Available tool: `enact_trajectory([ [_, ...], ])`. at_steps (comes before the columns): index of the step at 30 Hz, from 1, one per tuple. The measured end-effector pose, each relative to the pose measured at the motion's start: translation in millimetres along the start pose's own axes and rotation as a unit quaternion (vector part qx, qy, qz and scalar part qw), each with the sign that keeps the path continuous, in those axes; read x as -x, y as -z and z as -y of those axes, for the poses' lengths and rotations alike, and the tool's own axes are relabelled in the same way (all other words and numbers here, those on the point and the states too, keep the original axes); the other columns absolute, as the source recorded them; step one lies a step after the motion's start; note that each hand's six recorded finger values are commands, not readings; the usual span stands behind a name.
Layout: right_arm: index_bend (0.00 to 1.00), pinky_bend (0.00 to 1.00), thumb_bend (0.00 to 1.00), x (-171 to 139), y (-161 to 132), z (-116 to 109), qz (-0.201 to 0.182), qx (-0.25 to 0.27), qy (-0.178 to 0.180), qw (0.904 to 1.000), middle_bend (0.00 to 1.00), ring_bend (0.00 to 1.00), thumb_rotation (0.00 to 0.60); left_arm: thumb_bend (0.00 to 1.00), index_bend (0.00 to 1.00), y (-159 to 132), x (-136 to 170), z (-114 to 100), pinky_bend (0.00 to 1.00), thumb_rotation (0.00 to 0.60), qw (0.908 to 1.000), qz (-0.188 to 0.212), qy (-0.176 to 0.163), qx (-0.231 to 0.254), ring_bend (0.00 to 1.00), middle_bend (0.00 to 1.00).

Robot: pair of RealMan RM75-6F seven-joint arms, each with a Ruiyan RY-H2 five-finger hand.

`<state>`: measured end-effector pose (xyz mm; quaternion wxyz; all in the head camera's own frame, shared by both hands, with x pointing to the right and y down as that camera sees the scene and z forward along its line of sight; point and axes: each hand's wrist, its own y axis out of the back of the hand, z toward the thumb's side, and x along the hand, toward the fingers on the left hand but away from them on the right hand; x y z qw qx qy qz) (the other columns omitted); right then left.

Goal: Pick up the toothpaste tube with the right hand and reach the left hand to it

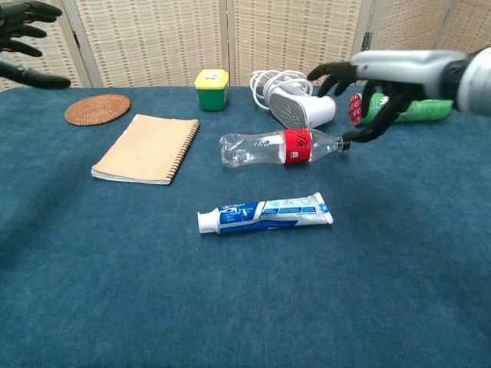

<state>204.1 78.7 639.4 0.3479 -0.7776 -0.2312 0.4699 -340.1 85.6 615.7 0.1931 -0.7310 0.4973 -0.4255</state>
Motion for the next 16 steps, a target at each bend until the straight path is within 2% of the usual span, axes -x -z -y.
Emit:
enact_trajectory([
  [3,0.07,0.35,0.40,-25.4,24.0,-11.8,0.021,-0.005,0.039,0.9990,0.32,0.26,0.600,0.06,0.01,10.1,6.5,-9.8,0.21,0.600,0.9992,-0.015,-0.012,-0.036,0.02,0.00],
  [8,0.12,0.35,0.40,-78.7,62.0,-21.2,0.060,-0.010,0.099,0.9932,0.33,0.26,0.600,0.06,0.07,26.0,25.3,-24.4,0.22,0.600,0.9938,-0.045,-0.032,-0.097,0.03,0.02],
  [12,0.14,0.35,0.40,-123.7,88.8,-17.2,0.096,-0.014,0.135,0.9861,0.33,0.26,0.600,0.06,0.09,36.7,49.2,-34.2,0.22,0.600,0.9851,-0.073,-0.055,-0.146,0.03,0.03],
  [16,0.15,0.35,0.40,-164.2,108.4,-4.2,0.125,-0.011,0.151,0.9805,0.33,0.26,0.600,0.06,0.10,41.7,75.1,-37.7,0.22,0.600,0.9748,-0.092,-0.072,-0.190,0.03,0.03],
])
